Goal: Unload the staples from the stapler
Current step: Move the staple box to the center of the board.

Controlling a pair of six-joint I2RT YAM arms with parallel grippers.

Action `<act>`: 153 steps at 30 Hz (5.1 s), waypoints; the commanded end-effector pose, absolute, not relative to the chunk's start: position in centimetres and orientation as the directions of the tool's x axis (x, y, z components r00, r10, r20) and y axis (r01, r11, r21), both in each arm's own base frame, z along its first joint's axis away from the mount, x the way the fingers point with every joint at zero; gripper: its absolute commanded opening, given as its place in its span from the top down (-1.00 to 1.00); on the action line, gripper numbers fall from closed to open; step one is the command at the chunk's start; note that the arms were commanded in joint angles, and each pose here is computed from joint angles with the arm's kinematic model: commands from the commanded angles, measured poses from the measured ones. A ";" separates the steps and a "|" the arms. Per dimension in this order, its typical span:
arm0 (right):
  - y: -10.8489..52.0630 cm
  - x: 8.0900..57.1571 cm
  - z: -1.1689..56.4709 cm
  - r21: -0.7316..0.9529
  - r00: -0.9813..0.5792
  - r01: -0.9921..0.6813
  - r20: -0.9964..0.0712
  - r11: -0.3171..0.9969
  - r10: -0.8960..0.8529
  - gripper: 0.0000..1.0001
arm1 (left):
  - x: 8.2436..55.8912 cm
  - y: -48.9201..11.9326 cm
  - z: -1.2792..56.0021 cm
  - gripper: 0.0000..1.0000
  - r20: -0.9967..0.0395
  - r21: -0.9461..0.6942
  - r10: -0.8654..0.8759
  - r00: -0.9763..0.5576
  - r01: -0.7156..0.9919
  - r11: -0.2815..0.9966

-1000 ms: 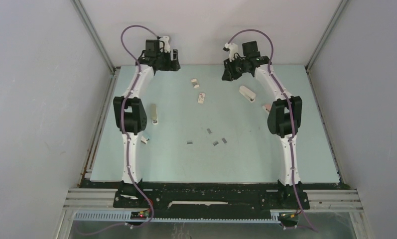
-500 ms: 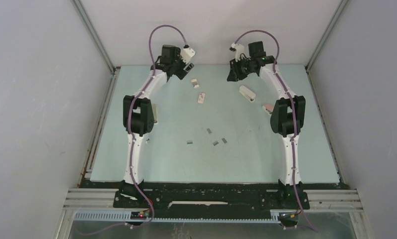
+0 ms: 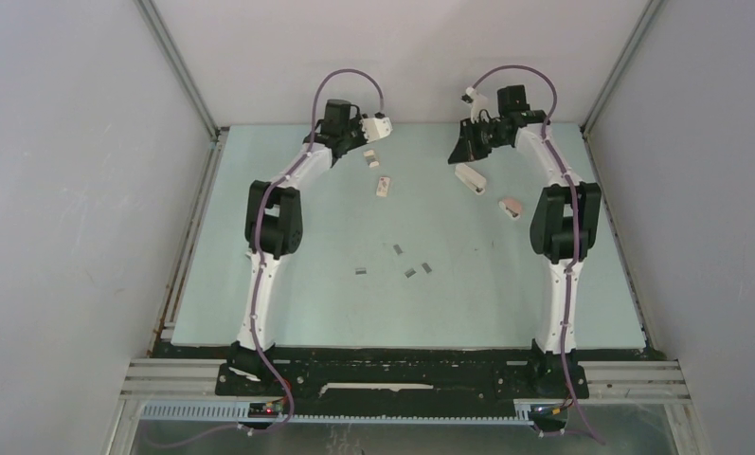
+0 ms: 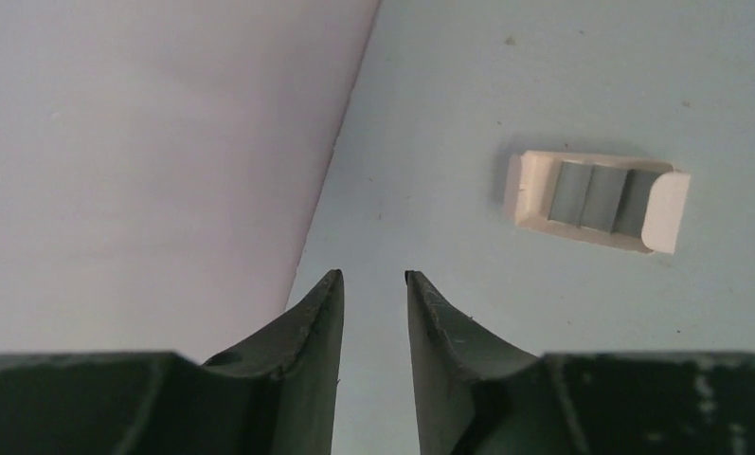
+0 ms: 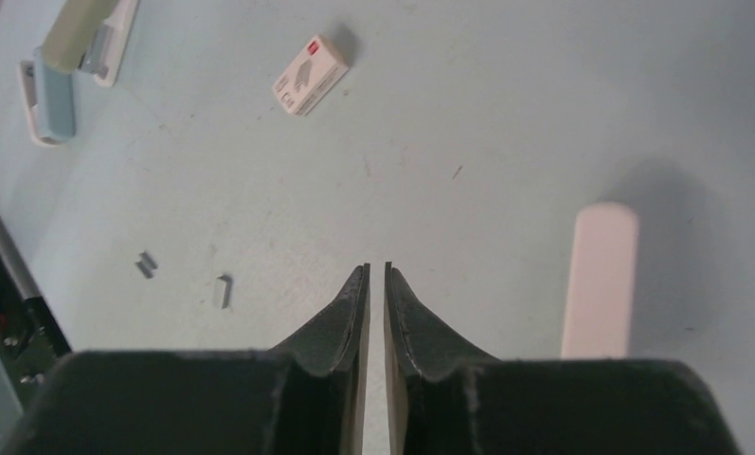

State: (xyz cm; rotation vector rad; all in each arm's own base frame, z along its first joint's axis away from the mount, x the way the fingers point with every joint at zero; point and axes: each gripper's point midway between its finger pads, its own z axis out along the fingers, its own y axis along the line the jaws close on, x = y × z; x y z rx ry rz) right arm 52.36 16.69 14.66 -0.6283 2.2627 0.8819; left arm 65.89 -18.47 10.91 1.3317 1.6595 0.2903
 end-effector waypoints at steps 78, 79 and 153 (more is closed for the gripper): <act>15.5 47.9 19.8 0.514 -0.687 -0.620 -0.720 0.593 -0.094 0.76 | 59.5 -23.8 7.5 0.13 -0.419 0.689 0.669 0.613 0.695 -0.206; 15.4 47.9 19.8 0.513 -0.686 -0.621 -0.721 0.593 -0.094 0.76 | 59.4 -23.9 7.5 0.13 -0.420 0.688 0.667 0.615 0.695 -0.208; 16.4 46.4 18.5 0.497 -0.698 -0.603 -0.708 0.624 -0.111 0.76 | 62.3 -13.2 14.0 -0.68 -0.765 0.071 0.332 -0.552 0.440 0.895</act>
